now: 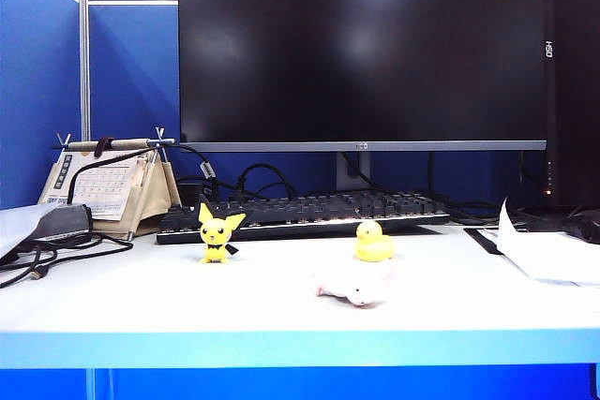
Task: Pick up the doll with a different color than the other dolls and place it near you.
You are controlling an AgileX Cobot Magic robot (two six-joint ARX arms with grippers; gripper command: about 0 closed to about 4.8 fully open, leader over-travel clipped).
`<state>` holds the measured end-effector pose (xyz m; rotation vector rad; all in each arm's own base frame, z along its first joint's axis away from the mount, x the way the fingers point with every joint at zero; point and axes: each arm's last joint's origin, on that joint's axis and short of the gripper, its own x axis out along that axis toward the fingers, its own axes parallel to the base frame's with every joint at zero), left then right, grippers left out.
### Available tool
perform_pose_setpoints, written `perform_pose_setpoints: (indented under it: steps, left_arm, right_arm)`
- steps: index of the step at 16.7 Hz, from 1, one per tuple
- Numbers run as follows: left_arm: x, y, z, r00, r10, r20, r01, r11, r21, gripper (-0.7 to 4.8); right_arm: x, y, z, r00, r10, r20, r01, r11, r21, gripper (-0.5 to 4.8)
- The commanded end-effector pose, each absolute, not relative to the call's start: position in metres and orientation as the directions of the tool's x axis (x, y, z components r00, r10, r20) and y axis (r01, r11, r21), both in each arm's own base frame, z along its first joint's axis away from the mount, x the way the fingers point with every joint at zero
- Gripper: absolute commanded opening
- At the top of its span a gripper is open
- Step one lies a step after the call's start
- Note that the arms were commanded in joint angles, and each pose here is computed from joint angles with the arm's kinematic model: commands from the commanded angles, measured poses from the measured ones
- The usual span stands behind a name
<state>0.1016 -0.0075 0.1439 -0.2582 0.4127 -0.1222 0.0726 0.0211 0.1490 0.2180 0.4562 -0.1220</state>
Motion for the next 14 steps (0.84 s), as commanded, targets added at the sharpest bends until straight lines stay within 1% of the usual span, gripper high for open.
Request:
perform_pose_setpoints:
  steps: [1,3,4,5,6,14]
  left_arm:
    - [0.1015,-0.0075,0.1456,0.914,-0.169,-0.369,0.067,0.96,-0.273,3.5]
    - [0.1013,-0.0075,0.1456,0.914,-0.169,-0.368,0.068,0.959,-0.273,3.5]
    - [0.1013,-0.0075,0.1455,0.914,-0.169,-0.369,0.068,0.96,-0.273,3.5]
    - [0.1013,-0.0075,0.1455,0.914,-0.169,-0.369,0.067,0.96,-0.273,3.5]
    - [0.1013,-0.0075,0.1455,0.914,-0.169,-0.369,0.067,0.96,-0.273,3.5]
    - [0.1012,-0.0074,0.1455,0.914,-0.169,-0.369,0.067,0.96,-0.273,3.5]
  right_arm:
    - [0.0714,0.0205,0.1505,0.9,-0.067,-0.431,0.167,0.966,0.199,0.84]
    - [0.0713,0.0207,0.1505,0.9,-0.06,-0.431,0.163,0.965,0.207,0.86]
    - [0.0704,0.0214,0.149,0.893,-0.035,-0.449,0.169,0.95,0.261,0.92]
    - [0.0692,0.0216,0.1467,0.88,-0.012,-0.475,0.181,0.933,0.312,1.25]
    - [0.069,0.0224,0.1463,0.875,0.017,-0.484,0.172,0.923,0.344,1.47]
    - [0.0692,0.0225,0.1467,0.876,0.021,-0.482,0.168,0.923,0.346,1.49]
